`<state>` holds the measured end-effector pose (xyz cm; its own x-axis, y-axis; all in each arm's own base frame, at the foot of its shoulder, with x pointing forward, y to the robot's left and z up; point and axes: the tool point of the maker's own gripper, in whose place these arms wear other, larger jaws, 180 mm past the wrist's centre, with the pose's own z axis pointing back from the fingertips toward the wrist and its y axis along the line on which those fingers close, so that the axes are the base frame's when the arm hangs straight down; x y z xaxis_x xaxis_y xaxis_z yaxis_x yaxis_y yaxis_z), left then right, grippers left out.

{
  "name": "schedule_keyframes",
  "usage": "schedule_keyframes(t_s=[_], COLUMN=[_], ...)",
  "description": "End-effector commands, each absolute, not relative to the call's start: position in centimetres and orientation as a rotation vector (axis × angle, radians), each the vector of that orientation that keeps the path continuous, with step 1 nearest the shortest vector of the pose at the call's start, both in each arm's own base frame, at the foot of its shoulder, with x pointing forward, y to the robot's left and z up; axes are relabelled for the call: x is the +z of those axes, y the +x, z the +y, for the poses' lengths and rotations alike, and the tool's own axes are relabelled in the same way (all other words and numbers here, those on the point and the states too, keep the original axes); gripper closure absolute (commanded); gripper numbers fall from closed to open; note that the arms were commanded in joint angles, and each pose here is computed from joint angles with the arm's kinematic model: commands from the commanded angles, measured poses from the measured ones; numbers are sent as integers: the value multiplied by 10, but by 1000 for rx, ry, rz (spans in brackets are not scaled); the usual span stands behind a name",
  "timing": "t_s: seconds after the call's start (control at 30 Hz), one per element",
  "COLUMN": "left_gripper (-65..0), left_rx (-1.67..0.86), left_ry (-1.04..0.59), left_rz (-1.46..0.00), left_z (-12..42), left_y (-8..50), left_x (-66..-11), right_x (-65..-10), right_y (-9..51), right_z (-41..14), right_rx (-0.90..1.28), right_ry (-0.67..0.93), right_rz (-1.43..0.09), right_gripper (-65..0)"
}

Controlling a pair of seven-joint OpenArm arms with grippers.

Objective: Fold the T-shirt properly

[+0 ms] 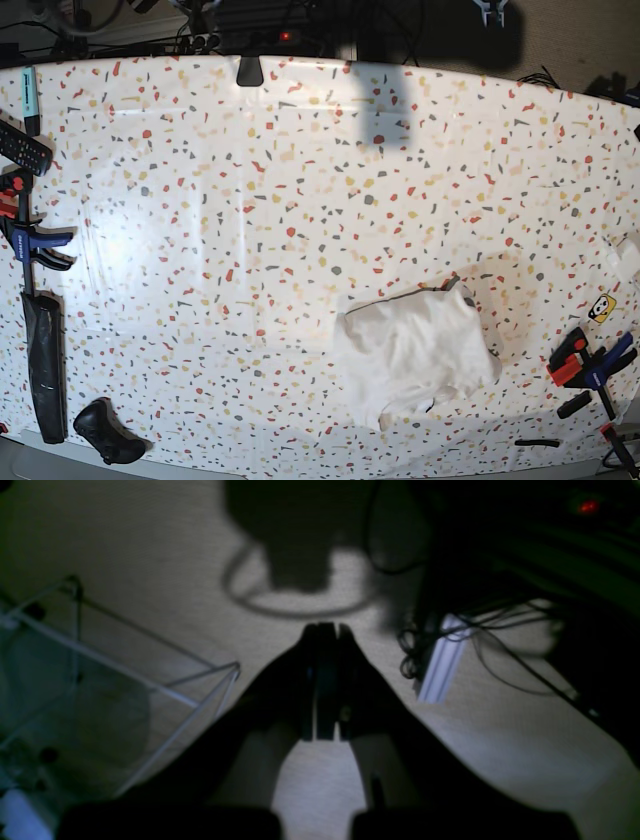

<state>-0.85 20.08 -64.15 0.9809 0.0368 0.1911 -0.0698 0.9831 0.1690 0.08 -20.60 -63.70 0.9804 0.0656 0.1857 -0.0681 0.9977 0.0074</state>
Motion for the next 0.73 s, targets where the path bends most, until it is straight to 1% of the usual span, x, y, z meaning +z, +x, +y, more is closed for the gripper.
schedule_keyframes(t_s=[0.0,0.23,0.4,0.7], left_gripper=[0,0,0,0], left_rx=[51,54,53,53], left_ry=[197,188,185,185], left_rz=[-188,-196,-221,-221], left_z=[207,202,199,199], left_y=[-12,-16,-11,-11], left_x=[-642,-645,-644,-644], right_x=[-637,-638,-638,-638], right_y=[8,32,32,31], right_z=[-213,-215,-215,-215], right_rx=[66,56,53,53], right_ry=[-9,-29,-27,-27], right_rz=[-204,-231,-228,-222], right_gripper=[0,0,0,0])
